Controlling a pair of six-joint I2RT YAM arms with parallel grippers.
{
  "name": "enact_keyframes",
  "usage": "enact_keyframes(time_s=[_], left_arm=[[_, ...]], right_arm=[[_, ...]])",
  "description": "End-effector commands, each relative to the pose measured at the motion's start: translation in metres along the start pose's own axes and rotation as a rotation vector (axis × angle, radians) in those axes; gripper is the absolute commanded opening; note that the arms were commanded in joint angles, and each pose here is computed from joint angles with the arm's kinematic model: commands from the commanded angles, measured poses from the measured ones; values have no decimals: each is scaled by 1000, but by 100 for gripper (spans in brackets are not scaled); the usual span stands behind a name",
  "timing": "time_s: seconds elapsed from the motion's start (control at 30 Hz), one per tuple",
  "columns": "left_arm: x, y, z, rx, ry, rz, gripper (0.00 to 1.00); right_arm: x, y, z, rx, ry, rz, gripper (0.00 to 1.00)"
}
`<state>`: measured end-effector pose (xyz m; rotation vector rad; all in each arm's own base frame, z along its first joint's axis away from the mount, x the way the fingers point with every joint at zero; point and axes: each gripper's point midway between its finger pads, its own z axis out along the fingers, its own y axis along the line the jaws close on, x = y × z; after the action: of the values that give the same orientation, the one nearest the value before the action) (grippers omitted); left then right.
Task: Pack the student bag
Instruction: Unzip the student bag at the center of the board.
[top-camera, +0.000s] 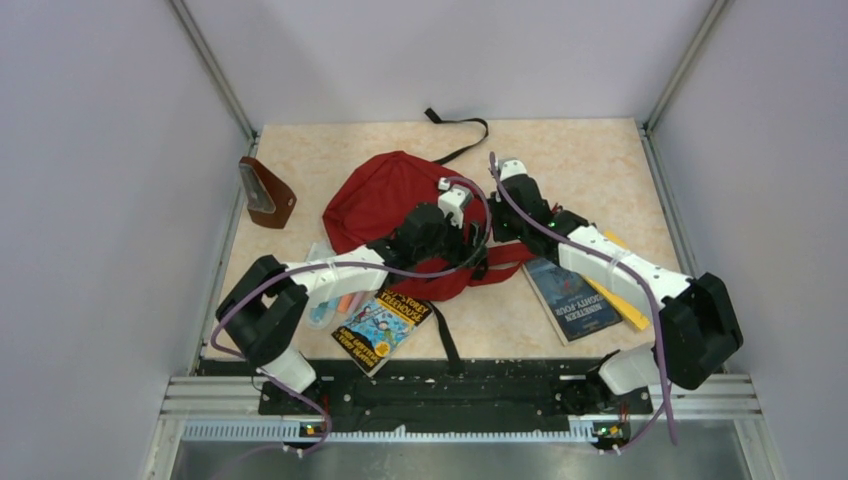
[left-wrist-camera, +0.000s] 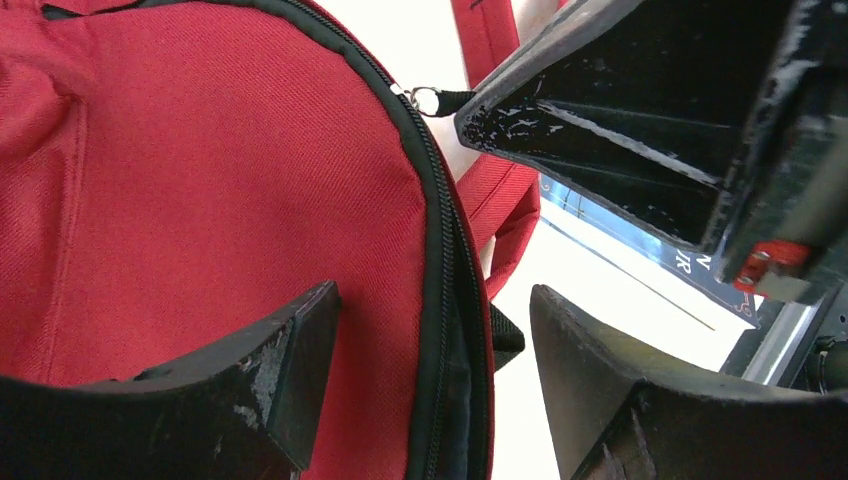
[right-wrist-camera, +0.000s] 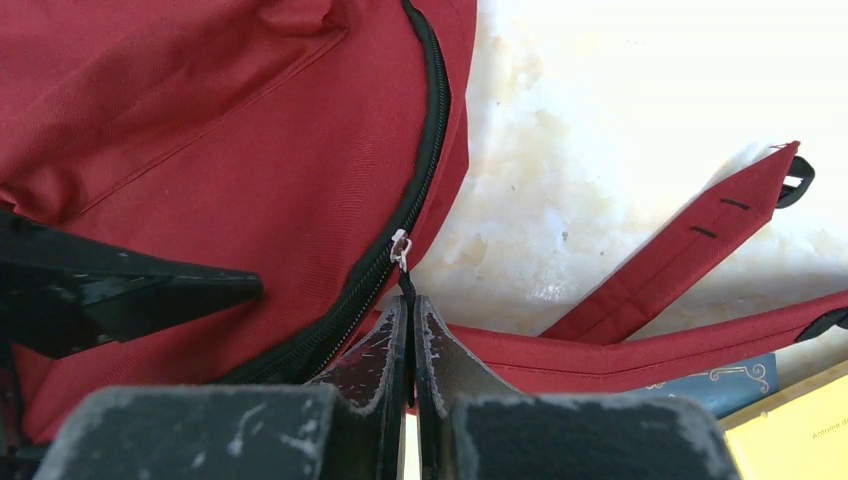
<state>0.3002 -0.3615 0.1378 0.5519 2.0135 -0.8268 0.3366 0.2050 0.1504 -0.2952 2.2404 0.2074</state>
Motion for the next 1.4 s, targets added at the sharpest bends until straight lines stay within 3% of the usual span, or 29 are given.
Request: enact_keyframes(time_s=[0.0,0.07,0.23,0.3,0.5,0.63,0.97,1.37], left_arm=[[-27,-14,10,56,-67,-14,75],[-24,-10,13,41,-54,-15,70],[-24,-25,14,125,-45,1,10],[-29,-29,12,139,-50,12,0],[-61,-54,-16,244,-81,99,0],[-75,-80,-46,350,-8,177,0],[-34,-72,-114,333,95,230,0],[27,-54,-155,281,245,169,0]], right_arm=[[-18,-2,-13,-9,-61,11,0],[-19,-2,-14,-12,-62,12,0],[-19,-3,-15,-4,-64,11,0],[-22,-6,-17,7,-75,14,0],[-50,-16,-40,60,-125,1,0],[-73,-24,-63,86,-189,-13,0],[-67,-53,-67,242,-176,-17,0],[-27,-38,-16,158,-53,28,0]])
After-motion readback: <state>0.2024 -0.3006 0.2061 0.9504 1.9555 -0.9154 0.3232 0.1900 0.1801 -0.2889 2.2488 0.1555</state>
